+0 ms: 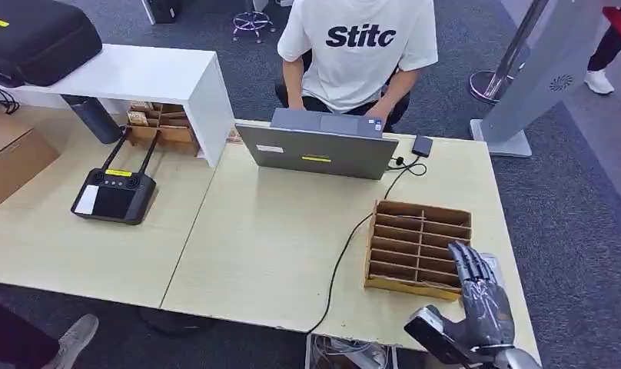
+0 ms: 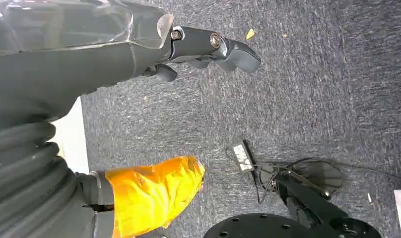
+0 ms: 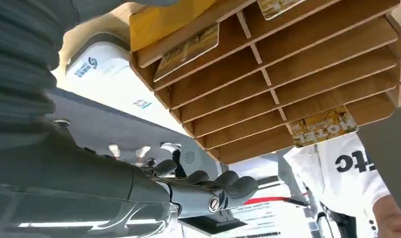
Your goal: Pass the card to the sensor for recognition and then transmit it.
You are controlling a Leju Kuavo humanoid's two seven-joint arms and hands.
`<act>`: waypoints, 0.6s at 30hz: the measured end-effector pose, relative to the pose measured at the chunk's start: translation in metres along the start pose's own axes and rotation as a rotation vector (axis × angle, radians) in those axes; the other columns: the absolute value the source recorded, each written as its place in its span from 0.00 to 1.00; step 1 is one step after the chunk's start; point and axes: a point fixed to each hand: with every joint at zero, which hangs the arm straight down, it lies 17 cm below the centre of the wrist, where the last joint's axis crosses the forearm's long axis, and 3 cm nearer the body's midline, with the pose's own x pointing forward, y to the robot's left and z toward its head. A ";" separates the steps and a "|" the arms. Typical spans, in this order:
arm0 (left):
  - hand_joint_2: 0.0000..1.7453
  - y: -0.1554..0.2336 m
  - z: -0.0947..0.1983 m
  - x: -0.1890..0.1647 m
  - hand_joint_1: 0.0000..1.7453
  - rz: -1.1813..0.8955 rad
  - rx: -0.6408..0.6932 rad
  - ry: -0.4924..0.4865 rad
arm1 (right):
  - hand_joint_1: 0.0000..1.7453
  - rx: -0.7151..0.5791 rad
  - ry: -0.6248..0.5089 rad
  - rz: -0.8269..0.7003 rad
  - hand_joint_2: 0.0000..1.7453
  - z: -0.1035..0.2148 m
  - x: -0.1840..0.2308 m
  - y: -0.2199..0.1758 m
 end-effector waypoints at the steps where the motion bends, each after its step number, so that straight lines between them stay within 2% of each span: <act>1: 1.00 0.000 0.000 0.000 0.00 -0.002 0.001 0.000 | 0.00 -0.007 0.002 -0.008 1.00 -0.001 0.000 0.000; 18: 1.00 0.004 0.000 -0.003 0.00 -0.003 0.007 0.001 | 0.00 -0.032 0.052 -0.138 1.00 -0.012 0.005 0.011</act>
